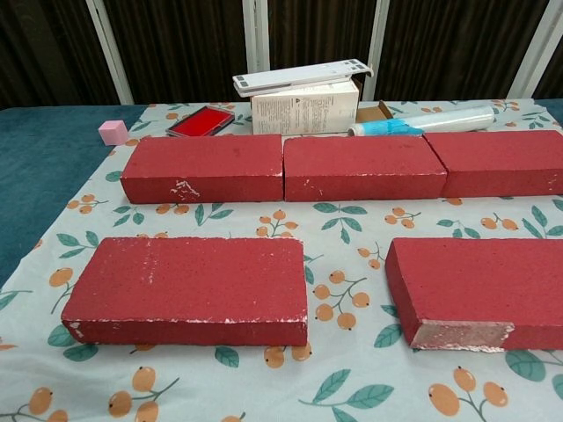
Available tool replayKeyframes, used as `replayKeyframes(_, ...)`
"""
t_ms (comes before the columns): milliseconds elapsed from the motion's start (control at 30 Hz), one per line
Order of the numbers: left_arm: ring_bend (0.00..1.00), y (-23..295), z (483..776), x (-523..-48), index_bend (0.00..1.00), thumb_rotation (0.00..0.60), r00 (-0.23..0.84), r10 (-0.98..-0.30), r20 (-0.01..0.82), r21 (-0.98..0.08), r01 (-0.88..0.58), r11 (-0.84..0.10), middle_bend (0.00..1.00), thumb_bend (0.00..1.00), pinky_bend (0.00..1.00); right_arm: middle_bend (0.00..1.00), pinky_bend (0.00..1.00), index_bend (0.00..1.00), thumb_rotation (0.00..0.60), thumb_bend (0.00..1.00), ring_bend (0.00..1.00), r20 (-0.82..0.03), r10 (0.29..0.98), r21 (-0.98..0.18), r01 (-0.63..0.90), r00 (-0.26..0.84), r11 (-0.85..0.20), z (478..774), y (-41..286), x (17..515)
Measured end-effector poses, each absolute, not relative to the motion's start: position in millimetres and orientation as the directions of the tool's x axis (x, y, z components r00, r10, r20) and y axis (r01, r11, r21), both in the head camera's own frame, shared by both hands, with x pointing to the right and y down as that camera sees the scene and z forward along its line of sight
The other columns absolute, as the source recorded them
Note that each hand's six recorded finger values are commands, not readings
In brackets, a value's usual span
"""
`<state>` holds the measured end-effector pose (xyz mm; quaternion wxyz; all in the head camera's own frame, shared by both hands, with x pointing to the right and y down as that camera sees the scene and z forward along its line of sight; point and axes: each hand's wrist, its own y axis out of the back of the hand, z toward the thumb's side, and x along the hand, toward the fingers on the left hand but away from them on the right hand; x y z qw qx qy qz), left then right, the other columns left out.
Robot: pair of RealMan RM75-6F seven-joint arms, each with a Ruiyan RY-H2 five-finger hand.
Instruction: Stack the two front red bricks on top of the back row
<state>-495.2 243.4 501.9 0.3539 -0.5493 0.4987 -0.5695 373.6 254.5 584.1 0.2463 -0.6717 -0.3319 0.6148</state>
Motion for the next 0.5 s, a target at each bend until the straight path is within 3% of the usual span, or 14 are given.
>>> replayKeyframes(500, 0.0, 241.7, 502.8, -497.9, 0.0, 0.6, -0.155, -0.948, 0.279, -0.956, -0.144, -0.257, 0.0, 0.0, 0.09, 0.0, 0.0, 0.0, 0.6, 0.15, 0.0, -0.739, 0.669, -0.663, 0.093, 0.079, -0.743, 609.3, 237.4, 318.5)
